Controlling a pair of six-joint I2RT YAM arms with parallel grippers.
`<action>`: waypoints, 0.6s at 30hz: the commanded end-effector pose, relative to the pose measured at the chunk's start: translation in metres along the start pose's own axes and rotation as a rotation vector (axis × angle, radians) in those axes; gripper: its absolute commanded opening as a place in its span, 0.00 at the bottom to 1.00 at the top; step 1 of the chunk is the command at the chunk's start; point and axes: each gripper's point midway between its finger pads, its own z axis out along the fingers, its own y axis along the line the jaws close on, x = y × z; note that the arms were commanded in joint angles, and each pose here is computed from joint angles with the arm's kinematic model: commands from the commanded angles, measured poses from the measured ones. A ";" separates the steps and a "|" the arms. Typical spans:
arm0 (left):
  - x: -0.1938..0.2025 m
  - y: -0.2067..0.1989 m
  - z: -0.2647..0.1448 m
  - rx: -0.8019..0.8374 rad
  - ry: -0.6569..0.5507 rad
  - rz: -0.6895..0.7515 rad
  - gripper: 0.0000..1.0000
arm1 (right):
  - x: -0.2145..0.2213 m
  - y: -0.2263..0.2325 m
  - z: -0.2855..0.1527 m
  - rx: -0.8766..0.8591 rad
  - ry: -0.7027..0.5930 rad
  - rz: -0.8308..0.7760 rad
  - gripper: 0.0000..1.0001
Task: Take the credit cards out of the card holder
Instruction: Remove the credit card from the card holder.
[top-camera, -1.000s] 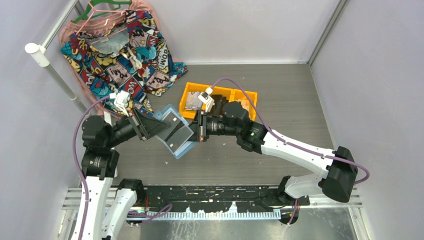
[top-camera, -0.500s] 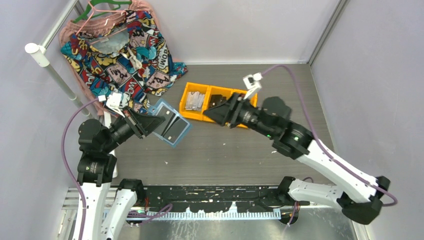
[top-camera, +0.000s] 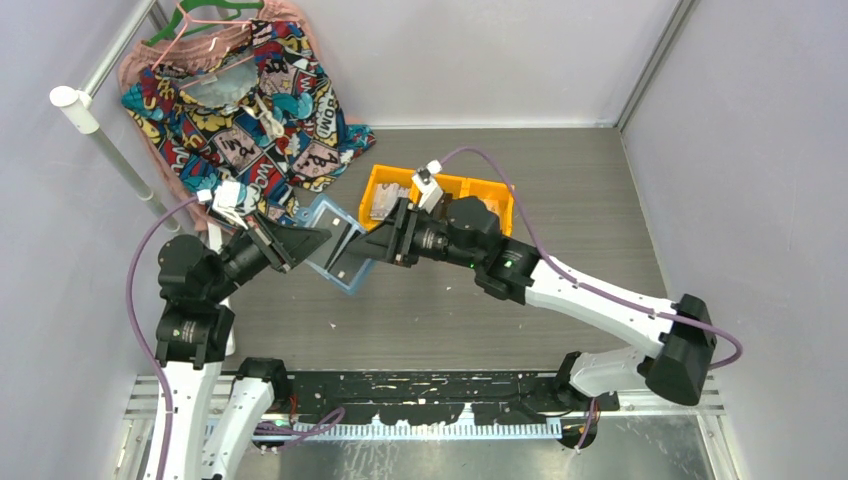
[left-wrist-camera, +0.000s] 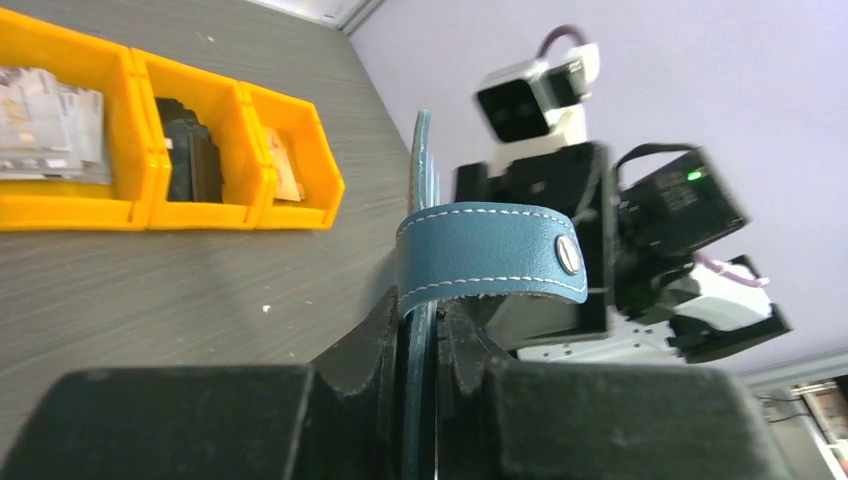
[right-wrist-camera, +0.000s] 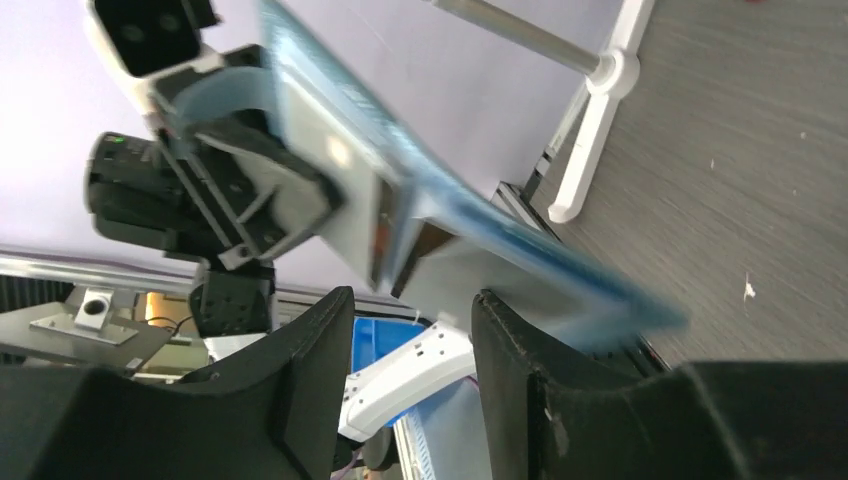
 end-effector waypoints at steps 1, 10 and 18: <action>-0.010 -0.024 0.002 0.098 -0.010 -0.062 0.01 | -0.006 0.042 -0.003 -0.183 -0.013 0.039 0.52; -0.006 -0.030 0.002 0.131 0.017 -0.159 0.01 | -0.001 0.036 0.005 -0.214 -0.004 0.077 0.51; -0.006 -0.035 0.001 0.140 0.022 -0.180 0.00 | -0.003 0.033 0.008 -0.196 -0.011 0.083 0.50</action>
